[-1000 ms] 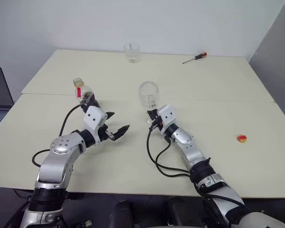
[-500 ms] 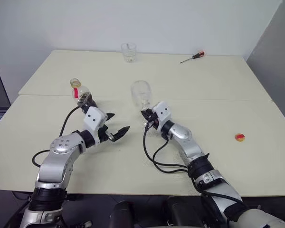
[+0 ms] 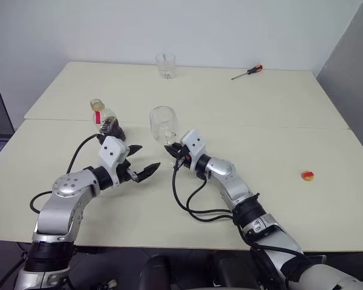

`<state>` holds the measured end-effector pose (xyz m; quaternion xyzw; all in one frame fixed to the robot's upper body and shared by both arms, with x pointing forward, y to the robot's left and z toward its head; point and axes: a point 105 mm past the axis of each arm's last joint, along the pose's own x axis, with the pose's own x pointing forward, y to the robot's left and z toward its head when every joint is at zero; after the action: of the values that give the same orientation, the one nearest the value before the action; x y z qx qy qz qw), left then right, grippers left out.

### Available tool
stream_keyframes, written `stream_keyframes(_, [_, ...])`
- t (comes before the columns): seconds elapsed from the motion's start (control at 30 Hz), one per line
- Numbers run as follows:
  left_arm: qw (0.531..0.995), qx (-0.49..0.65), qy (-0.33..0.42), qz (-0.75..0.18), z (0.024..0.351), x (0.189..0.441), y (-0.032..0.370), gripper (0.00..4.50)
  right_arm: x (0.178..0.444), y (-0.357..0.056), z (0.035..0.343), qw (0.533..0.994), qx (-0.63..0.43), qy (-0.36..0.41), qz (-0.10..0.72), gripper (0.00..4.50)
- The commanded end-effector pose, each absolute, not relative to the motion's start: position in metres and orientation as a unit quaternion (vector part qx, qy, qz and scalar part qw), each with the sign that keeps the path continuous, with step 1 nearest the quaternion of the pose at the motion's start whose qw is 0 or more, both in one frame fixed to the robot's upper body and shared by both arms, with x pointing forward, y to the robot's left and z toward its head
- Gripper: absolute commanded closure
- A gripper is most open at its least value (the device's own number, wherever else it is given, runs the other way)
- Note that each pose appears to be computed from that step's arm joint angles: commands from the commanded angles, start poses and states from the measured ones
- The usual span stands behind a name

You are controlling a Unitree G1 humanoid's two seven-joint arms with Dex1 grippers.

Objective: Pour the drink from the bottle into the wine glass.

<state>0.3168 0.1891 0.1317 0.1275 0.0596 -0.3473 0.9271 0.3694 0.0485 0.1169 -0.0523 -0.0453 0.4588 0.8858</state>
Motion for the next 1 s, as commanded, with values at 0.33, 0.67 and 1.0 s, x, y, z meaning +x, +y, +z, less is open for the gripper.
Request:
stream_keyframes(0.33, [0.923, 0.137, 0.031, -0.359, 0.150, 0.320, 0.178, 0.00, 0.386, 0.017, 0.117, 0.894, -0.095, -0.034, 0.436, 4.32])
stream_keyframes(0.67, [0.921, 0.140, 0.033, -0.361, 0.149, 0.318, 0.177, 0.00, 0.382, 0.000, 0.121, 0.890, -0.101, -0.014, 0.444, 4.32])
stream_keyframes(1.0, [0.923, 0.137, 0.038, -0.358, 0.146, 0.315, 0.179, 0.00, 0.376, -0.001, 0.111, 0.884, -0.082, 0.018, 0.460, 4.32])
